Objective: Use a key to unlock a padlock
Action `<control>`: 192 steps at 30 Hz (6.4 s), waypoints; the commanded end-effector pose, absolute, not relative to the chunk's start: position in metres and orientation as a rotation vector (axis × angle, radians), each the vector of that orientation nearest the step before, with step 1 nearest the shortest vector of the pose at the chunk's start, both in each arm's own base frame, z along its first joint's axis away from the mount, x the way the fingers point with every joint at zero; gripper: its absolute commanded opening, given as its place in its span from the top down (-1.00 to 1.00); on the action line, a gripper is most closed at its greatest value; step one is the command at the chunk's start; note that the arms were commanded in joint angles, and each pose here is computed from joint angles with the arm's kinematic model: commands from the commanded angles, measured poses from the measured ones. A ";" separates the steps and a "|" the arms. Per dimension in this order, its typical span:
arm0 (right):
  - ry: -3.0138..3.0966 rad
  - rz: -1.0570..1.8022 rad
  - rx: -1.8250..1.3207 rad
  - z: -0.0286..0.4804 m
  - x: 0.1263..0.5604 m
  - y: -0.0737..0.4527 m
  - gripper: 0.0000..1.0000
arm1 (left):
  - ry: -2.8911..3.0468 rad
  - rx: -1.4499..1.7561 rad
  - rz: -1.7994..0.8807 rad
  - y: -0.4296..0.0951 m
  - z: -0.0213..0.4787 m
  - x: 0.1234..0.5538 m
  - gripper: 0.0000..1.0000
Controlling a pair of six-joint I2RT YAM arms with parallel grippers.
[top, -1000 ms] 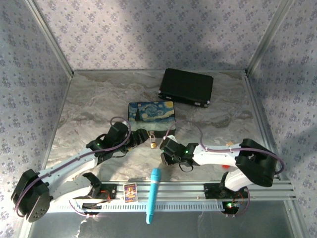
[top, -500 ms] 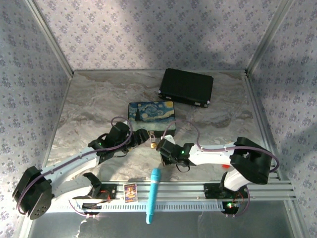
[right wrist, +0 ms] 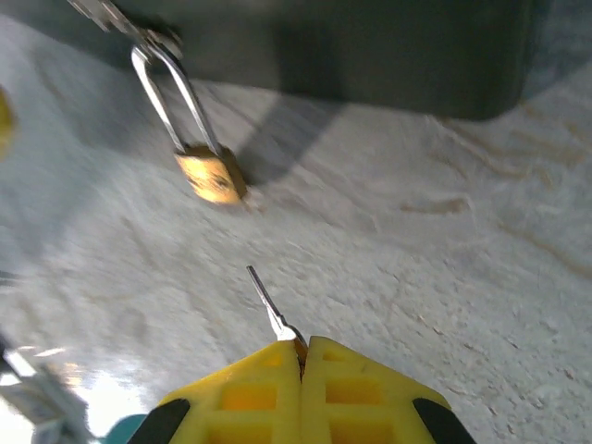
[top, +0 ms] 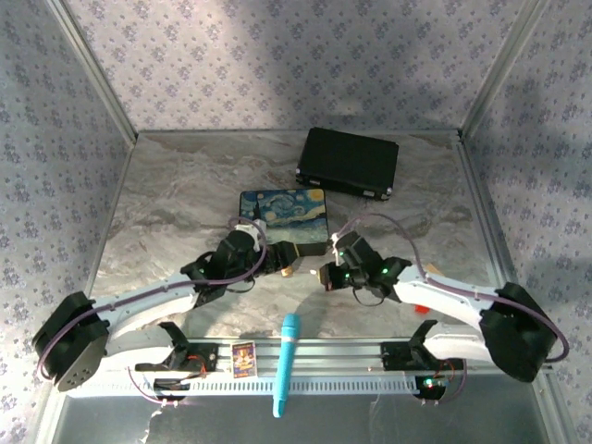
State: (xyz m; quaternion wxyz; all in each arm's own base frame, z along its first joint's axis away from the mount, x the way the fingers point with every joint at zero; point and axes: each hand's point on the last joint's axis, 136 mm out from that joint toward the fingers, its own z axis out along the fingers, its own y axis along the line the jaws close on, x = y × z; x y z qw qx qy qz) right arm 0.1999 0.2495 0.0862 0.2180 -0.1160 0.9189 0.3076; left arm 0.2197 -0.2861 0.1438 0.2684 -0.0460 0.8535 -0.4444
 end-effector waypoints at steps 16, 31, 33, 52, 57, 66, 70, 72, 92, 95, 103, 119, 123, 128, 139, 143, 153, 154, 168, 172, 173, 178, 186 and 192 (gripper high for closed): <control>2.087 1.509 -0.187 0.207 0.220 0.287 1.00 | 1.865 -0.184 -1.450 -0.294 0.229 0.227 -0.22; 2.063 1.544 -0.258 0.222 0.218 0.303 1.00 | 1.897 -0.160 -1.508 -0.305 0.230 0.222 0.46; 2.059 1.551 -0.258 0.222 0.217 0.305 1.00 | 1.906 -0.168 -1.514 -0.306 0.227 0.221 0.50; 1.939 1.584 -0.265 0.243 0.220 0.294 -0.26 | 1.868 -0.244 -1.528 -0.286 0.239 0.224 1.00; 1.879 1.637 -0.323 0.255 0.213 0.304 0.00 | 1.851 -0.237 -1.566 -0.288 0.247 0.223 1.00; 1.910 1.647 -0.341 0.245 0.212 0.311 0.13 | 1.835 -0.243 -1.595 -0.289 0.252 0.223 1.00; 1.900 1.649 -0.352 0.248 0.214 0.311 0.29 | 1.842 -0.248 -1.596 -0.290 0.251 0.223 1.00; 1.900 1.645 -0.354 0.248 0.215 0.311 0.41 | 1.843 -0.251 -1.599 -0.291 0.250 0.224 1.00; 1.912 1.662 -0.325 0.235 0.213 0.306 1.00 | 1.920 -0.304 -1.521 -0.286 0.225 0.230 0.98; 1.931 1.647 -0.323 0.230 0.212 0.305 1.00 | 1.919 -0.333 -1.444 -0.275 0.216 0.234 -0.50; 2.156 1.376 -0.192 0.180 0.227 0.272 1.00 | 2.103 -0.373 -1.049 -0.236 0.171 0.238 -0.95; 2.357 1.111 -0.107 0.114 0.221 0.242 1.00 | 2.358 -0.079 -0.780 -0.271 0.083 0.239 -0.14; 2.366 1.127 -0.104 0.107 0.219 0.243 1.00 | 2.394 0.024 -0.674 -0.286 0.074 0.239 -0.15; 2.378 1.121 -0.104 0.103 0.218 0.242 1.00 | 2.437 -0.016 -0.627 -0.288 0.055 0.243 -0.14; 2.387 1.114 -0.099 0.098 0.220 0.243 1.00 | 2.463 -0.083 -0.555 -0.279 0.035 0.239 -0.09; 2.402 1.117 -0.092 0.093 0.220 0.244 1.00 | 2.467 -0.094 -0.622 -0.290 0.028 0.237 0.09; 2.417 1.128 -0.075 0.087 0.219 0.246 1.00 | 2.460 -0.106 -0.601 -0.289 0.024 0.232 0.53; 2.421 1.134 -0.075 0.085 0.219 0.247 1.00 | 2.458 -0.107 -0.604 -0.289 0.025 0.232 0.61; 2.481 1.235 -0.038 0.065 0.207 0.252 1.00 | 2.508 -0.314 -0.697 -0.294 0.041 0.230 0.76; 2.465 1.292 0.026 0.056 0.208 0.256 1.00 | 2.534 -0.399 -0.775 -0.301 0.044 0.230 0.78; 2.465 1.299 0.032 0.054 0.208 0.257 1.00 | 2.536 -0.423 -0.792 -0.301 0.045 0.231 0.80; 2.453 1.307 0.040 0.052 0.207 0.264 1.00 | 2.550 -0.521 -0.823 -0.299 0.040 0.232 0.84; 2.463 1.365 0.090 0.046 0.199 0.273 1.00 | 2.554 -0.688 -0.850 -0.297 0.030 0.231 0.90; 2.443 1.396 0.102 0.045 0.202 0.276 1.00 | 2.550 -0.744 -0.866 -0.296 0.030 0.231 0.92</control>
